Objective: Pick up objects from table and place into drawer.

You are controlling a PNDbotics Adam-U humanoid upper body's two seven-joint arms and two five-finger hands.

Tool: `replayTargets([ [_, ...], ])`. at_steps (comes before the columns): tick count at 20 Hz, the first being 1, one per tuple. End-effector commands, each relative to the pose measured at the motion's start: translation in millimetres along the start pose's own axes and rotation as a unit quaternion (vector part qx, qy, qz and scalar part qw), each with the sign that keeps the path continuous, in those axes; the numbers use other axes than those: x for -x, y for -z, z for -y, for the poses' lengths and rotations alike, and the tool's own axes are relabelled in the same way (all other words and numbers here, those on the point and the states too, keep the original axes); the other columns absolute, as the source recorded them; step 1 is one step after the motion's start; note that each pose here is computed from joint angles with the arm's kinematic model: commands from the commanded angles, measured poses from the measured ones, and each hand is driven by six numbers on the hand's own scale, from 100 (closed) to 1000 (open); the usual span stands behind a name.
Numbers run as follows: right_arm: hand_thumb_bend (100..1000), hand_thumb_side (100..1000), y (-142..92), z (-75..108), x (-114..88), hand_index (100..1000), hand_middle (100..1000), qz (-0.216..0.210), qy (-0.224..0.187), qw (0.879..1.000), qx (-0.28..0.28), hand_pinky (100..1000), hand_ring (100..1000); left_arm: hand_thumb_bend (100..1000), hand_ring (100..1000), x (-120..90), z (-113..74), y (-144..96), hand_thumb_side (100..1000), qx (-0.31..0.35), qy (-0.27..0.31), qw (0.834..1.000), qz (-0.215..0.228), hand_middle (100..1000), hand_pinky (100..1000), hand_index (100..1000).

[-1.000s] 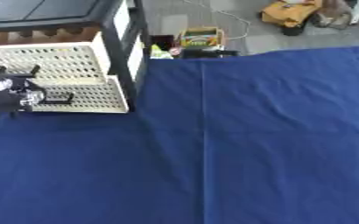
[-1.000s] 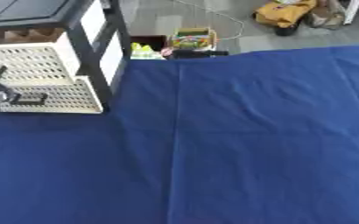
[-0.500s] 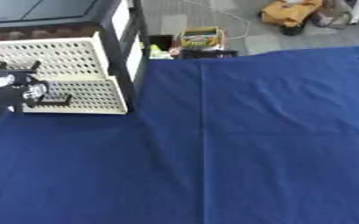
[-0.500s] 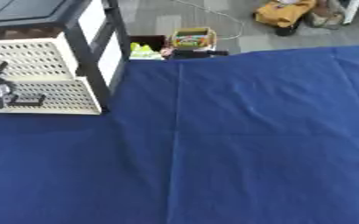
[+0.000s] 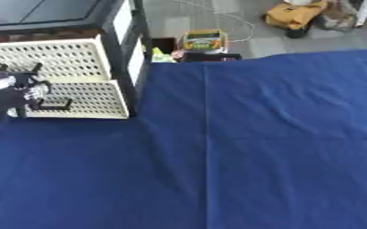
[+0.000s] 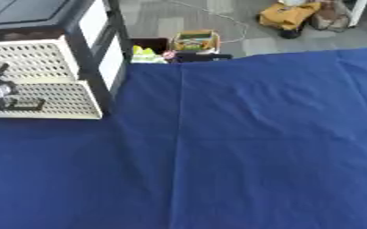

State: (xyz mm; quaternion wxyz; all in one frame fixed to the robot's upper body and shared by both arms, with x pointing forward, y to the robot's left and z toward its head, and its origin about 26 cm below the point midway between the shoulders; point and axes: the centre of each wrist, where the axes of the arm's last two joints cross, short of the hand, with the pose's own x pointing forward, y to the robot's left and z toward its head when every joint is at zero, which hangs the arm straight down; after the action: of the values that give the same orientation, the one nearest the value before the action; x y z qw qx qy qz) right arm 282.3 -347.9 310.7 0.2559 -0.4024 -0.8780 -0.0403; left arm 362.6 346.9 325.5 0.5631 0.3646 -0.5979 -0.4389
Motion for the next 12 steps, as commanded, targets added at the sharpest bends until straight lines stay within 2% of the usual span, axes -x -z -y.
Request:
replayTargets([
  [1, 184, 952, 5.3, 5.1, -4.8, 748, 698, 0.012, 0.001, 1.000, 0.005, 749, 664, 100, 497, -4.9, -11.6, -6.3, 1000, -0.013, 0.012, 1.000, 0.011, 531, 238, 918],
  [6, 182, 952, 4.3, 5.6, -3.7, 748, 698, 0.008, 0.002, 1.000, 0.007, 749, 665, 100, 493, -14.4, -6.1, -20.7, 1000, 0.015, 0.036, 0.998, 0.039, 530, 241, 876],
  [12, 175, 952, 3.2, 6.1, -2.3, 749, 698, 0.000, 0.010, 1.000, 0.013, 747, 665, 100, 476, -44.9, 5.5, -57.1, 1000, 0.014, 0.025, 0.989, 0.142, 521, 198, 866],
])
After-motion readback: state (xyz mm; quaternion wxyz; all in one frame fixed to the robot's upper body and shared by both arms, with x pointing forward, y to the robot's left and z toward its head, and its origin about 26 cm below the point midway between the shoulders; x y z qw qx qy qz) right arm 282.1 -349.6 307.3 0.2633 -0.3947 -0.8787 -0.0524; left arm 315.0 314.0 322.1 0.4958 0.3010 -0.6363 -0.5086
